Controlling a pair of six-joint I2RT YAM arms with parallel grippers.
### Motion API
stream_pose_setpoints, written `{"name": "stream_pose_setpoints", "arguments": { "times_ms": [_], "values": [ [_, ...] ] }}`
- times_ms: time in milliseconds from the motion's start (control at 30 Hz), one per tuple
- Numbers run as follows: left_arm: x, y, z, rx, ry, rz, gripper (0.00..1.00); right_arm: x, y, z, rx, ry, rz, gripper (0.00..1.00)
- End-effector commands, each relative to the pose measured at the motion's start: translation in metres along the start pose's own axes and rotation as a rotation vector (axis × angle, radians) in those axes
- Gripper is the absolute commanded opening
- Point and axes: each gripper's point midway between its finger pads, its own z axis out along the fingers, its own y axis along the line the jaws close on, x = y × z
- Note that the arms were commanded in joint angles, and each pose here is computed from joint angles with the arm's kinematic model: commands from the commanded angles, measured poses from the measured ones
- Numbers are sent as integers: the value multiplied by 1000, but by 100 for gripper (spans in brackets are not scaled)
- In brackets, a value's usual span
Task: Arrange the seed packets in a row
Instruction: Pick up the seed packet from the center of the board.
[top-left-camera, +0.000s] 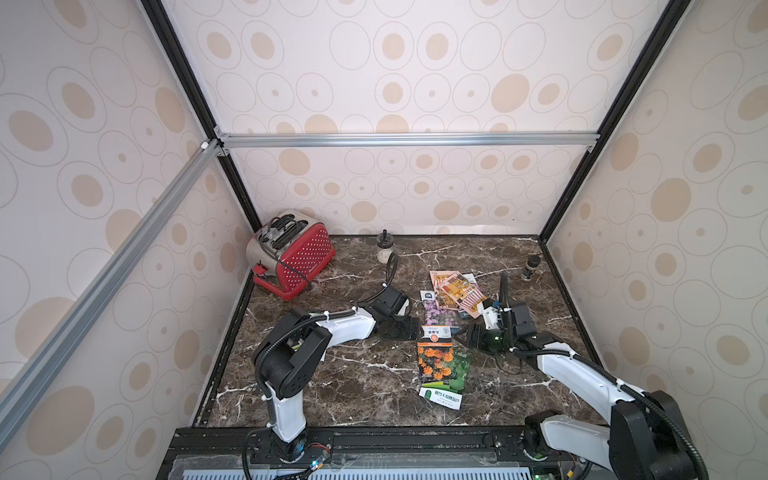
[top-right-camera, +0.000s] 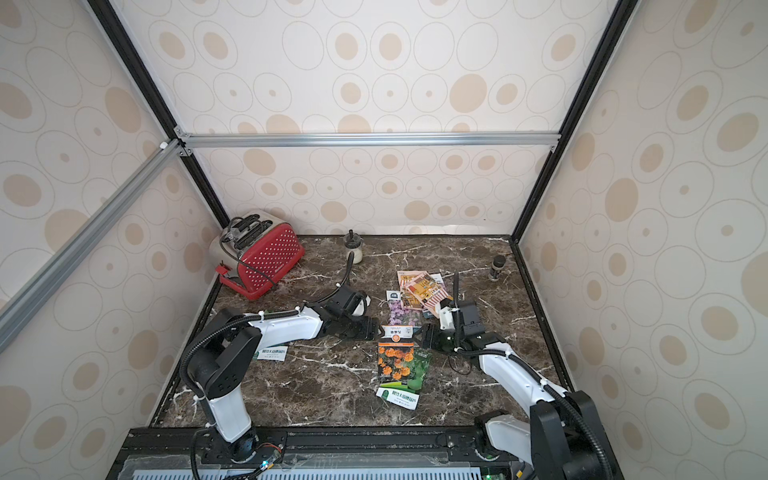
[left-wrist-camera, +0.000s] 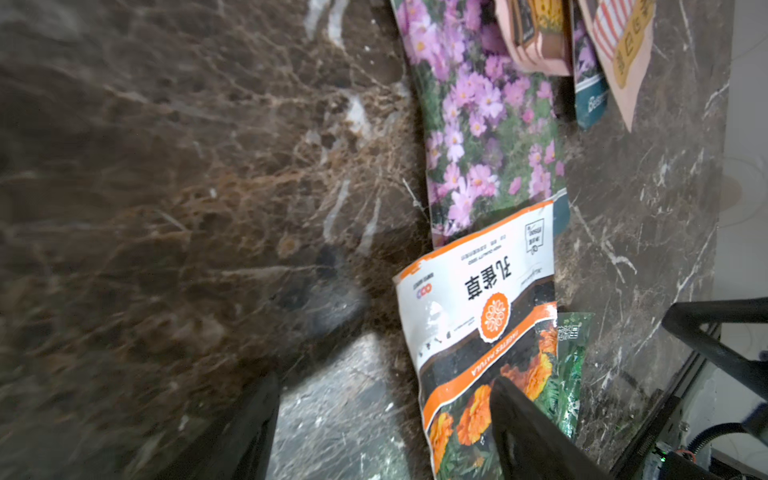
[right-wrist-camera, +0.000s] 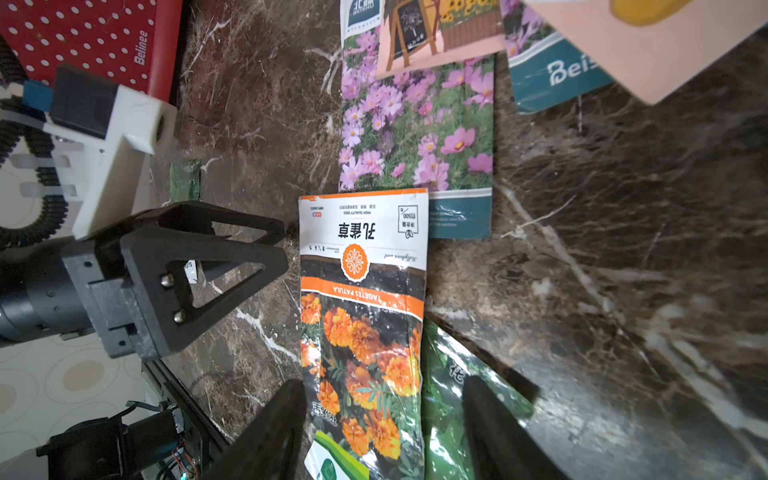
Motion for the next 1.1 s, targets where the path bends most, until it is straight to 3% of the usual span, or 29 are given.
{"name": "stream_pose_setpoints", "arguments": {
  "times_ms": [0, 167, 467, 567, 633, 700, 733, 800, 933, 1067],
  "values": [
    [-11, -26, 4, 80, -21, 32, 78, 1, 2, 9, -32, 11, 2, 61],
    [-7, -30, 13, 95, 0, 36, 73, 5, -2, 22, -29, 36, -3, 60],
    [-7, -33, 19, 117, 5, 37, 38, 18, -2, 57, -43, 76, -22, 55],
    [-10, -36, 20, 129, 1, 35, 23, 22, -6, 69, -45, 74, -23, 42],
    [-12, -39, 21, 141, -1, 36, 13, 22, -6, 74, -62, 58, -11, 24],
    [-14, -42, 19, 148, -3, 43, 10, 19, -3, 75, -80, 29, -8, 8],
    [-15, -44, 18, 149, -5, 47, 10, 17, -3, 74, -79, 18, -9, 0],
    [-20, -47, 14, 150, -17, 58, 16, 12, -1, 68, -71, -14, -14, 0],
    [-34, -57, -3, 134, -51, 84, 54, -4, 9, 45, -36, -90, -46, 0],
    [-53, -71, -21, 147, -97, 85, 71, -24, 12, 5, 51, -212, -56, 0]
  ]
}}
